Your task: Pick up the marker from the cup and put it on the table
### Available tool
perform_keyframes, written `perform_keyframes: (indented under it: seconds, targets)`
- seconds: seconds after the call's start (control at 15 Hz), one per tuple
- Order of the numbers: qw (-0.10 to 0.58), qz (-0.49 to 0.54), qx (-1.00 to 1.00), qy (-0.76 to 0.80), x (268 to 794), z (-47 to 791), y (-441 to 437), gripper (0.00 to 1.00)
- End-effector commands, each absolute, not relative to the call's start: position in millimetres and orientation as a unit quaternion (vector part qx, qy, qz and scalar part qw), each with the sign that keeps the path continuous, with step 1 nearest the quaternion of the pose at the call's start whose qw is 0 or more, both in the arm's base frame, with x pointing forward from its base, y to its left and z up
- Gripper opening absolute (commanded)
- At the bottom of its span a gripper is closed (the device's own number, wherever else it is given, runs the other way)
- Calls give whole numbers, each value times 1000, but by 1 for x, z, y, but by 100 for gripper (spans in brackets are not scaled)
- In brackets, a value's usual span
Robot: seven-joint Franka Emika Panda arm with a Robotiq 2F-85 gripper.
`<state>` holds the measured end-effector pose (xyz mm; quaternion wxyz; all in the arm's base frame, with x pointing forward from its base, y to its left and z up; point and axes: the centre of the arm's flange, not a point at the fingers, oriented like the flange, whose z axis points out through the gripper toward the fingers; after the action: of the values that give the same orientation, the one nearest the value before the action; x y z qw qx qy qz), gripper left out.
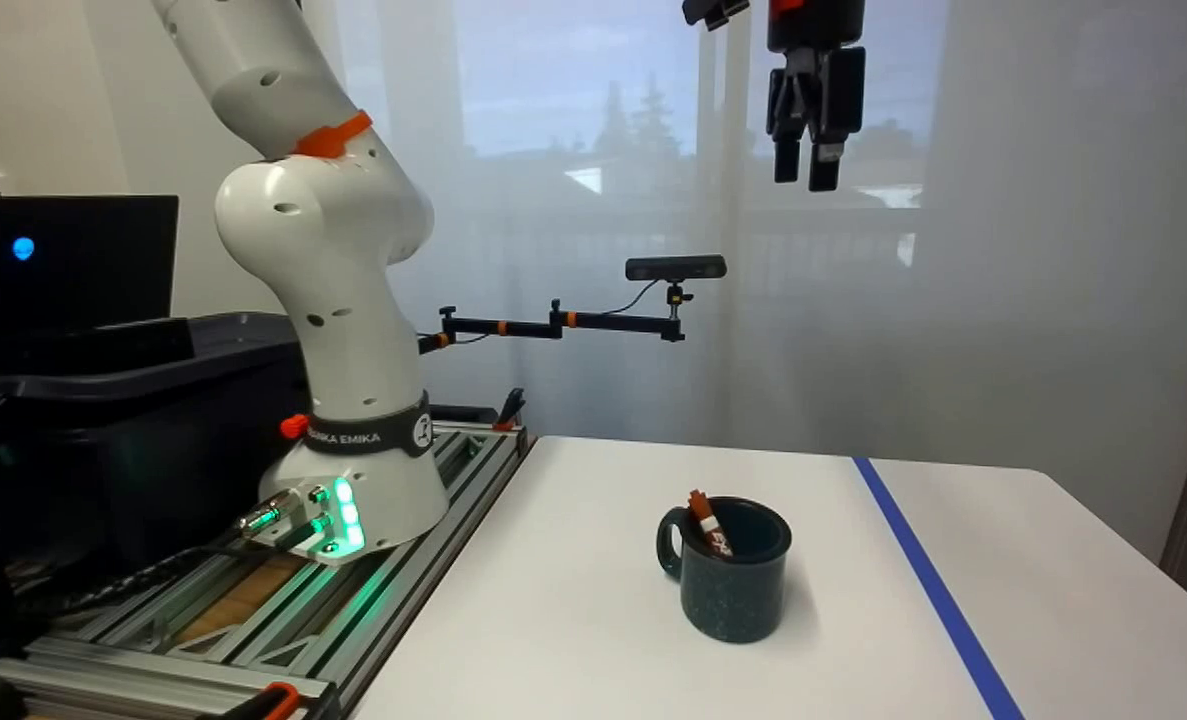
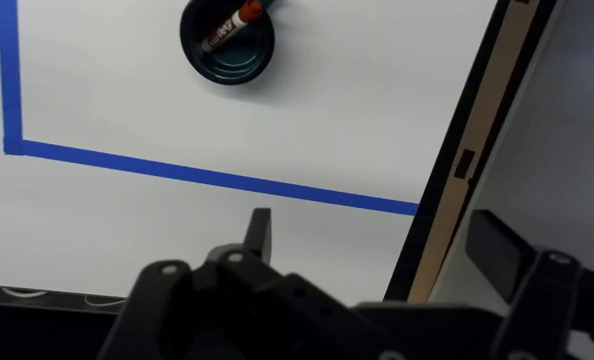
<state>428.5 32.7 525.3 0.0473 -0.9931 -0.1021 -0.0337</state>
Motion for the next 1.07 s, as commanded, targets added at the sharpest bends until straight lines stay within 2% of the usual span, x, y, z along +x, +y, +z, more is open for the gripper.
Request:
perform_keyframes:
  seconds: [0.0, 0.13, 0.47, 1.0]
  targets:
    - [126, -30, -991, -39, 437, 486, 16, 100]
    - [163, -25, -986, 5, 440, 459, 2, 100]
    - [203, -13, -972, 118, 439, 408, -36, 100]
    - [209, 71, -964, 150, 444, 345, -45, 100]
